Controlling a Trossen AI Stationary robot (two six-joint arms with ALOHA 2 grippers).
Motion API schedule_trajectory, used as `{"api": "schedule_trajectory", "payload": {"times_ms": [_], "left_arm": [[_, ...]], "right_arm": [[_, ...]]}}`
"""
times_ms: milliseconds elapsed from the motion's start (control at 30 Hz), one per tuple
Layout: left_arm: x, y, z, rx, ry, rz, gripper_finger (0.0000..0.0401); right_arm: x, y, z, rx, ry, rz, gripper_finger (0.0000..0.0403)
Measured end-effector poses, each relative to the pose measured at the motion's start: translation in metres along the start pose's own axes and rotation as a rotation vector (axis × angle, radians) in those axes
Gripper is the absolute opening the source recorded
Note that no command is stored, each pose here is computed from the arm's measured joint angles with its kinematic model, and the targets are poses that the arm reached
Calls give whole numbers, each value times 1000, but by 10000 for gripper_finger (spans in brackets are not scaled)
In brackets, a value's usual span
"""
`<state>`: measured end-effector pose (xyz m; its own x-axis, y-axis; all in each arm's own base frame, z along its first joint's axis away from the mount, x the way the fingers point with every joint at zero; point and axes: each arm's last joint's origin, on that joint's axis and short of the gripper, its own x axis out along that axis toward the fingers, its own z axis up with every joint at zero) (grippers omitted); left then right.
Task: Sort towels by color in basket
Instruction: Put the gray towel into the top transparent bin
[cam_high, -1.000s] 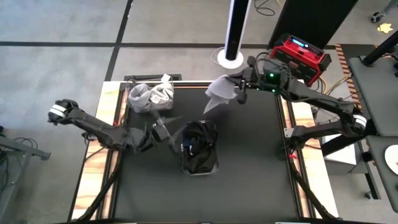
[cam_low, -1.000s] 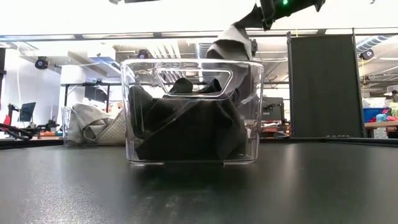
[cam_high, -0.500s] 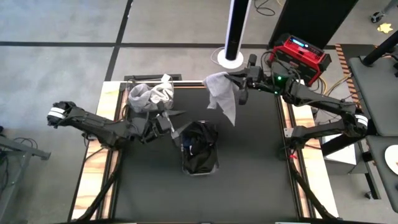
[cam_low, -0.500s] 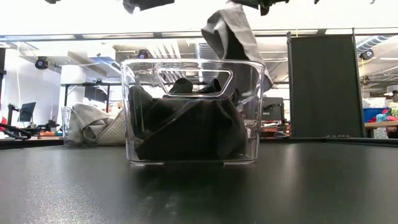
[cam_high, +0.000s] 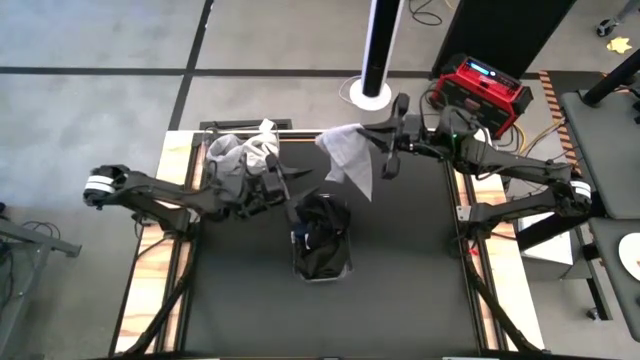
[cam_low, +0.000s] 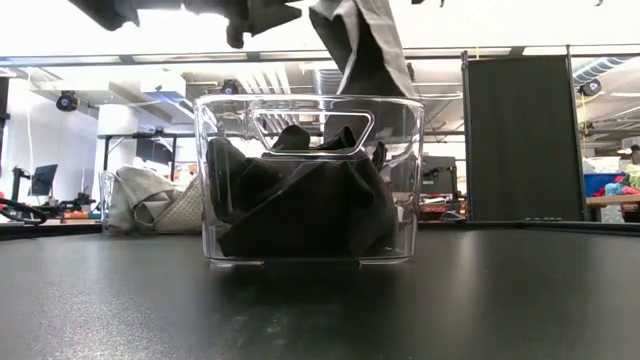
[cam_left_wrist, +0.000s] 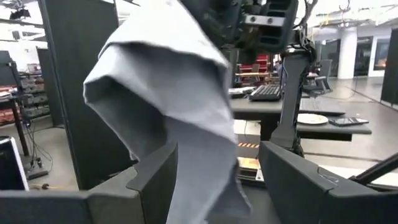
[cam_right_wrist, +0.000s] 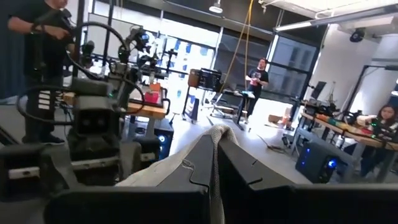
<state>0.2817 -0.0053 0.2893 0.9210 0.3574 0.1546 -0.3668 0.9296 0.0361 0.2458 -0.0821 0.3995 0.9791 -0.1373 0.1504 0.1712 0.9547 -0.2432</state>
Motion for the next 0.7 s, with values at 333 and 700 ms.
{"api": "schedule_trajectory", "payload": {"times_ms": [333,700], "left_arm": [[23,14,-20,-157,-48,-122,211],[70,-3,-36,-130,-48,-212,211]], "right_arm": [[1,6,2,1,-11,23,9],[7,8,-5,6,16,30,9]]}}
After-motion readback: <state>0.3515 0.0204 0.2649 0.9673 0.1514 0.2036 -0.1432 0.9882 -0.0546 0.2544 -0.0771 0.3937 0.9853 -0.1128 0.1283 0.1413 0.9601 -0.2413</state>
